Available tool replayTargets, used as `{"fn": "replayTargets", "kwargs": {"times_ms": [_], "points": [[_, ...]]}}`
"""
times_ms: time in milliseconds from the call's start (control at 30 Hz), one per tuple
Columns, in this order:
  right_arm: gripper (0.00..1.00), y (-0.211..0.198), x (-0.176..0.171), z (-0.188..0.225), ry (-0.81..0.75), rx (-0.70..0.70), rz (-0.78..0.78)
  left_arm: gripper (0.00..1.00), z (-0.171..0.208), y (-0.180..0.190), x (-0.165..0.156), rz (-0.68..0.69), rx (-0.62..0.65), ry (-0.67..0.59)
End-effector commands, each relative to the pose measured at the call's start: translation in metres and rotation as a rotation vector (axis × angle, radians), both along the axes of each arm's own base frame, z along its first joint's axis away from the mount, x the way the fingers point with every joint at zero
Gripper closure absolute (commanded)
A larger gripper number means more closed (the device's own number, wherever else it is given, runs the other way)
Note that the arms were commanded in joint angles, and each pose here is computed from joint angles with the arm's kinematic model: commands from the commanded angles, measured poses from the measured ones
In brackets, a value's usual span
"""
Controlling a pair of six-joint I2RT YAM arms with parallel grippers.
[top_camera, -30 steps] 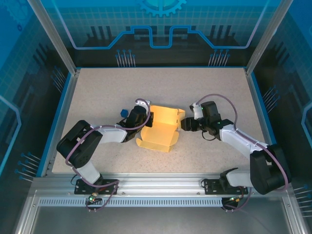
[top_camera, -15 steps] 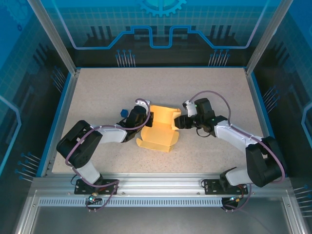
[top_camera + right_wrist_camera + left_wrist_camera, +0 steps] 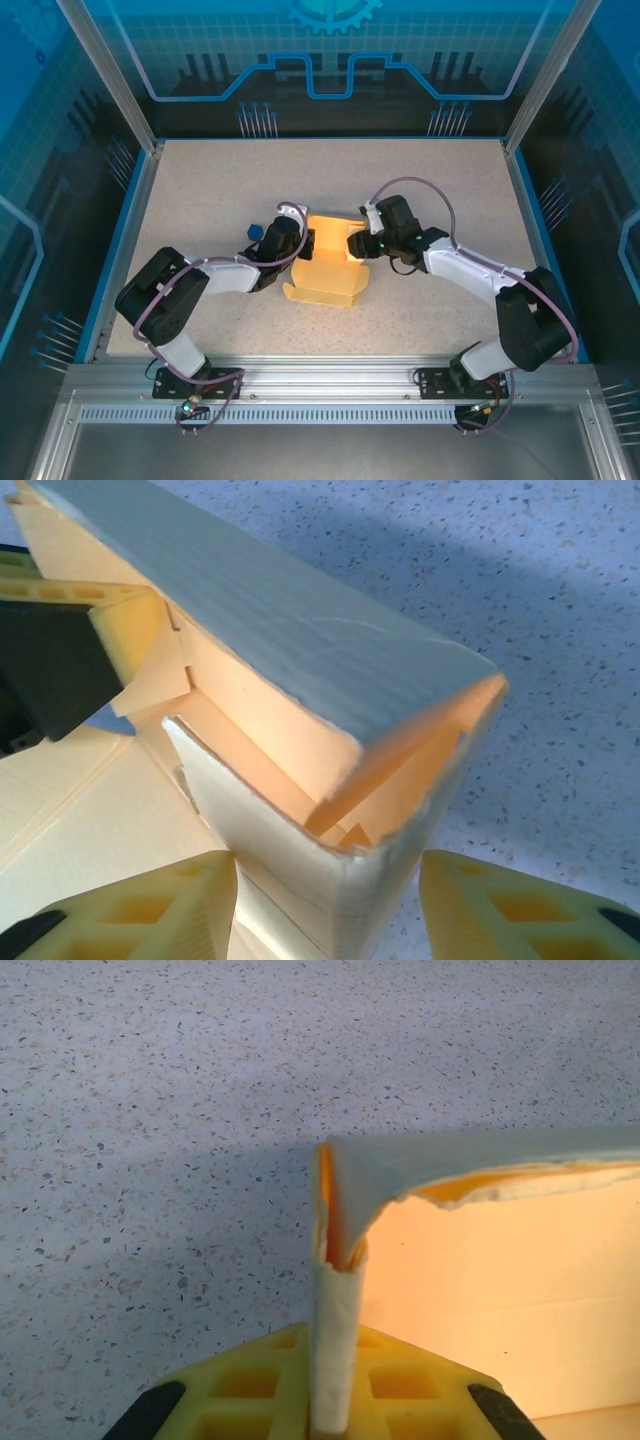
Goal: Fold the paper box
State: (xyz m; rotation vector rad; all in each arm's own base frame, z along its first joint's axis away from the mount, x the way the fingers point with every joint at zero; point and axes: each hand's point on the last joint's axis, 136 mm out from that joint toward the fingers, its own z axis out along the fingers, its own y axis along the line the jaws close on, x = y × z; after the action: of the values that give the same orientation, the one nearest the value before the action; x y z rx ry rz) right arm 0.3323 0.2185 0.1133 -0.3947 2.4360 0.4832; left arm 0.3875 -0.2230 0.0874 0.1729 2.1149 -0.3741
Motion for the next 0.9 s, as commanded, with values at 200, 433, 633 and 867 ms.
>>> {"fn": "replayTargets", "kwargs": {"times_ms": [200, 433, 633, 867], "points": [[0.55, -0.022, 0.007, -0.008, -0.028, -0.303, -0.148, 0.88, 0.018, -0.005, 0.001, -0.005, -0.036, -0.031], [0.58, -0.035, 0.005, -0.004, -0.047, -0.395, -0.184, 0.87, 0.018, -0.006, 0.000, -0.007, -0.038, -0.029], [0.52, -0.007, -0.001, -0.004, -0.060, -0.268, -0.068, 0.88, 0.018, -0.006, 0.000, -0.006, -0.038, -0.029], [0.45, 0.005, -0.005, 0.009, -0.095, -0.120, 0.023, 0.88, 0.020, -0.005, 0.000, -0.006, -0.035, -0.034]]}}
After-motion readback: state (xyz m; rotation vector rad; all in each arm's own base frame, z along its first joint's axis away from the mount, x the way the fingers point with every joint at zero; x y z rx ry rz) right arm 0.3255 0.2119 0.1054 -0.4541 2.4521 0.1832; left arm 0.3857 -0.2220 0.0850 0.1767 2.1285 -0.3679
